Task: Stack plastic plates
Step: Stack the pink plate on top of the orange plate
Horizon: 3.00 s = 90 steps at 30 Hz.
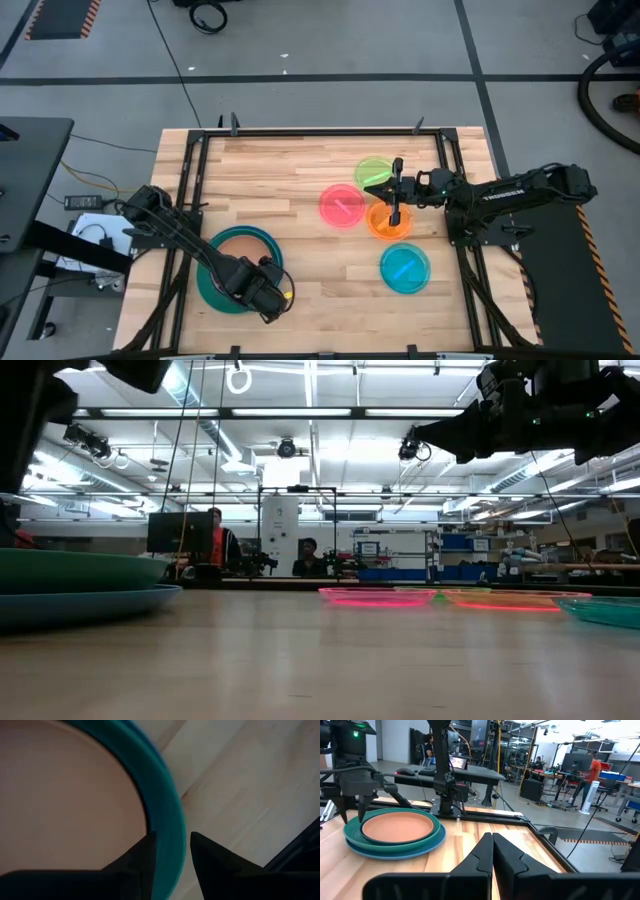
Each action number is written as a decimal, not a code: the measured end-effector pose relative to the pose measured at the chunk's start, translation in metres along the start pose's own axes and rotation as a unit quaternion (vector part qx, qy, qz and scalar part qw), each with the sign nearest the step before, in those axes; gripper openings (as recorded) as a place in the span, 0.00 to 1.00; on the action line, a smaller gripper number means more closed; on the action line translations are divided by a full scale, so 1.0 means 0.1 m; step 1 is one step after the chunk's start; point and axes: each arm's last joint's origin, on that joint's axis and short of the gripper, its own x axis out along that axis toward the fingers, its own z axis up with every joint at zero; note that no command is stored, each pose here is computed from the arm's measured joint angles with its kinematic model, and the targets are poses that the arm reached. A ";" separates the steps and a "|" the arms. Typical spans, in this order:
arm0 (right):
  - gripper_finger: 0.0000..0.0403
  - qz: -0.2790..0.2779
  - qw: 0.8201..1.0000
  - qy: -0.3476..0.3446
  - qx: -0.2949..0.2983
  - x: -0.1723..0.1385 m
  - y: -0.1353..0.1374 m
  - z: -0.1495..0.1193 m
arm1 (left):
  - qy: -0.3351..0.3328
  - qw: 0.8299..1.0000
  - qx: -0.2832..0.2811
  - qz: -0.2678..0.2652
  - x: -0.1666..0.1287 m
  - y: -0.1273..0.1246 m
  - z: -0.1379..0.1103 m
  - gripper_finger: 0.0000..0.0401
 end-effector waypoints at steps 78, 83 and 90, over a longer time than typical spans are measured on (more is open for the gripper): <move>0.03 0.079 0.966 0.195 0.148 -0.25 0.87 -0.22 | -0.188 0.837 0.499 0.121 0.77 0.81 2.24 0.32; 0.03 0.082 0.966 0.194 0.149 -0.26 0.89 -0.22 | -0.167 0.829 0.528 0.079 0.81 0.87 2.26 0.32; 0.03 0.082 0.966 0.194 0.151 -0.26 0.89 -0.22 | -0.150 0.812 0.556 0.088 0.91 0.94 2.31 0.31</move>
